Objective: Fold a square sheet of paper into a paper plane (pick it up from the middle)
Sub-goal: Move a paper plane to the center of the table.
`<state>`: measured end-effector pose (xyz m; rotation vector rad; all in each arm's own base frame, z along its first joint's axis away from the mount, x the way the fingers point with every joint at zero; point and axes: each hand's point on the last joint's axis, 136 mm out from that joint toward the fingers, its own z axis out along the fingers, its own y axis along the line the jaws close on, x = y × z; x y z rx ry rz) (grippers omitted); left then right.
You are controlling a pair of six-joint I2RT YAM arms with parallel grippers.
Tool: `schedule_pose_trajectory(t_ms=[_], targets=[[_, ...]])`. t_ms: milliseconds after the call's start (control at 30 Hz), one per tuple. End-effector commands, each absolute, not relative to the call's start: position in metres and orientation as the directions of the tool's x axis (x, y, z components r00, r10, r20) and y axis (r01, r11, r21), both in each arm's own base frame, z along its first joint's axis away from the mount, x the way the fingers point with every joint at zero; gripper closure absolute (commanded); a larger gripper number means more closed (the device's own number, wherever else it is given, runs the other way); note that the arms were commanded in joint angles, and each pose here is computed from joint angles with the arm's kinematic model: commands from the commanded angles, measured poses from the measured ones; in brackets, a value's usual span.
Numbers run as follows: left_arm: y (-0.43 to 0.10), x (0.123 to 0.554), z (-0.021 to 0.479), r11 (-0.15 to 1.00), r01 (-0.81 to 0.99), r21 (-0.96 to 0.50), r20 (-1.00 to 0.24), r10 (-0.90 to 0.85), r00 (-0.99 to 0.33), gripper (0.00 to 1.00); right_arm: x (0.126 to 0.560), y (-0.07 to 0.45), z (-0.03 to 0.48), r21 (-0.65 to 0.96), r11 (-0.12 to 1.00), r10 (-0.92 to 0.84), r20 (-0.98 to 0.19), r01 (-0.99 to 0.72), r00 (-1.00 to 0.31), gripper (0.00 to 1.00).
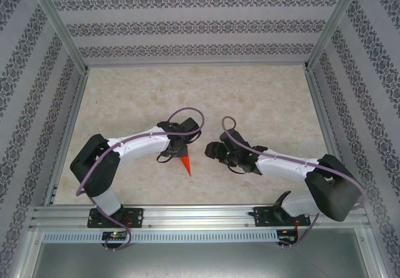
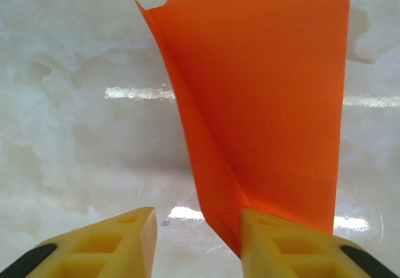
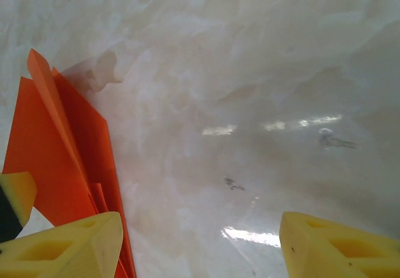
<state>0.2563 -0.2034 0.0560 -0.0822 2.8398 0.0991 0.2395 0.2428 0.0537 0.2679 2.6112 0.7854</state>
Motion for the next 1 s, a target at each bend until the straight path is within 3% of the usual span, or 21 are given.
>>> schedule_pose_trajectory(t_ms=[0,200,333,967], targets=[[-0.203,0.263,0.067,0.995,-0.103,-0.013,-0.335,-0.101,-0.937,0.69,0.241,0.271,0.068,0.611,0.791,0.215,-0.329,-0.033,-0.92,0.34],[-0.2,0.262,0.061,0.989,-0.112,-0.093,-0.324,-0.136,-0.936,0.88,0.235,0.313,0.07,0.676,0.725,0.109,-0.3,-0.131,-0.948,0.42],[-0.198,0.262,0.058,0.987,-0.115,-0.117,-0.315,-0.146,-0.938,0.92,0.233,0.335,0.068,0.673,0.718,0.047,-0.302,-0.178,-0.952,0.46],[-0.192,0.259,0.052,0.978,-0.12,-0.171,-0.301,-0.168,-0.939,0.93,0.233,0.371,0.049,0.666,0.702,-0.083,-0.274,-0.252,-0.958,0.53]])
